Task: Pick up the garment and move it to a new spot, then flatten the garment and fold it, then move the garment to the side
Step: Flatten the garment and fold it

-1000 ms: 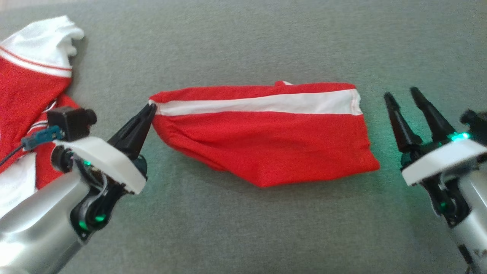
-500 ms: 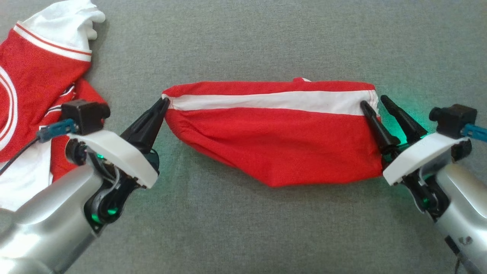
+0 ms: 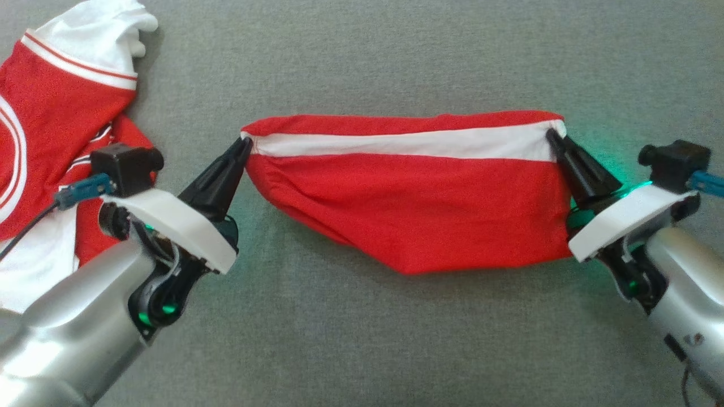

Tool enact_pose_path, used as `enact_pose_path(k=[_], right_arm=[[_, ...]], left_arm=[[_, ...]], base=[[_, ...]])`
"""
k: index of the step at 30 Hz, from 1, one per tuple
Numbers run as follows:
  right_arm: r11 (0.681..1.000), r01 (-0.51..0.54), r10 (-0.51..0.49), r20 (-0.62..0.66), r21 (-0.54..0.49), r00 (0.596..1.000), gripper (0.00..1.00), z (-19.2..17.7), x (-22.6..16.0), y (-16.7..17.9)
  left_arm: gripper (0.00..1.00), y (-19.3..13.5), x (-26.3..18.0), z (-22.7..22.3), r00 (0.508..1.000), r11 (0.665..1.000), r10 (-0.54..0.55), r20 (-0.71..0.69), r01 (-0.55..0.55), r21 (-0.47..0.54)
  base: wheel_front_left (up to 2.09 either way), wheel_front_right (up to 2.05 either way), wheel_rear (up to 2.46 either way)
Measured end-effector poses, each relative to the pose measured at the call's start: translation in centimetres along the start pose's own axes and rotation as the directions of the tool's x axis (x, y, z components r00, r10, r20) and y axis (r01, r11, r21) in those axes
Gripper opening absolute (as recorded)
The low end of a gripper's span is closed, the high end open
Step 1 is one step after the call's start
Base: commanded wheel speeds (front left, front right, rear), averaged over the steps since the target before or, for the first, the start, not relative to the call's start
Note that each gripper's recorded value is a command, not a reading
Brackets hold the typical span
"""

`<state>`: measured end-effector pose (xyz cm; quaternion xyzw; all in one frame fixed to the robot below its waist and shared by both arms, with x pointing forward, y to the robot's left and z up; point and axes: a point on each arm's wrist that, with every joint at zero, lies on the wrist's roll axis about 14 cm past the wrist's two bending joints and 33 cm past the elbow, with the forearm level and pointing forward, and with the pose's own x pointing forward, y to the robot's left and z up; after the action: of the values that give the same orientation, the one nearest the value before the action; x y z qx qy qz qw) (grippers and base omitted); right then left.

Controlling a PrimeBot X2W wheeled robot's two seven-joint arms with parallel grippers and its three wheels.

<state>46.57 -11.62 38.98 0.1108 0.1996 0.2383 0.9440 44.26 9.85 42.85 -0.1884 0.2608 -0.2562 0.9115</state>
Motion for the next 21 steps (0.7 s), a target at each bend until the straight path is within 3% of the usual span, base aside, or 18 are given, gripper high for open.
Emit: enact_pose_path(k=[5,10,13,16,17,19,21], right_arm=[[0.998,0.055,-0.051,0.084,-0.041,0.995,0.0,3.5,-0.8,-2.3],[0.974,0.184,-0.138,0.298,-0.132,0.945,0.0,12.9,-2.3,-7.1],[0.936,0.287,-0.163,0.473,-0.202,0.866,0.0,21.0,-4.0,-9.5],[0.886,0.393,-0.153,0.645,-0.246,0.748,0.0,28.9,-7.1,-10.3],[0.886,0.393,-0.153,0.645,-0.246,0.748,0.0,28.9,-7.1,-10.3],[0.851,0.453,-0.134,0.724,-0.266,0.677,0.0,32.4,-9.4,-10.2],[0.823,0.495,-0.125,0.763,-0.277,0.634,0.0,34.1,-11.2,-10.2]], left_arm=[[0.0,-1.7,0.8,2.9,0.993,0.996,-0.07,0.09,0.065,0.063],[0.0,-6.6,3.6,10.9,0.935,0.952,-0.244,0.257,0.18,0.248],[0.0,-11.1,5.6,16.7,0.855,0.895,-0.372,0.361,0.226,0.385],[0.0,-15.1,6.7,22.1,0.752,0.847,-0.468,0.464,0.233,0.478],[0.0,-15.1,6.7,22.1,0.752,0.847,-0.468,0.464,0.233,0.478],[0.0,-17.0,7.2,24.6,0.693,0.826,-0.511,0.51,0.23,0.514],[0.0,-18.6,7.6,25.8,0.649,0.804,-0.548,0.527,0.235,0.547]], base=[[0.0,0.0,0.0],[0.0,0.0,0.0],[0.0,0.0,0.0],[0.0,0.0,0.0],[0.0,0.0,0.0],[0.0,0.0,0.0],[0.0,0.0,0.0]])
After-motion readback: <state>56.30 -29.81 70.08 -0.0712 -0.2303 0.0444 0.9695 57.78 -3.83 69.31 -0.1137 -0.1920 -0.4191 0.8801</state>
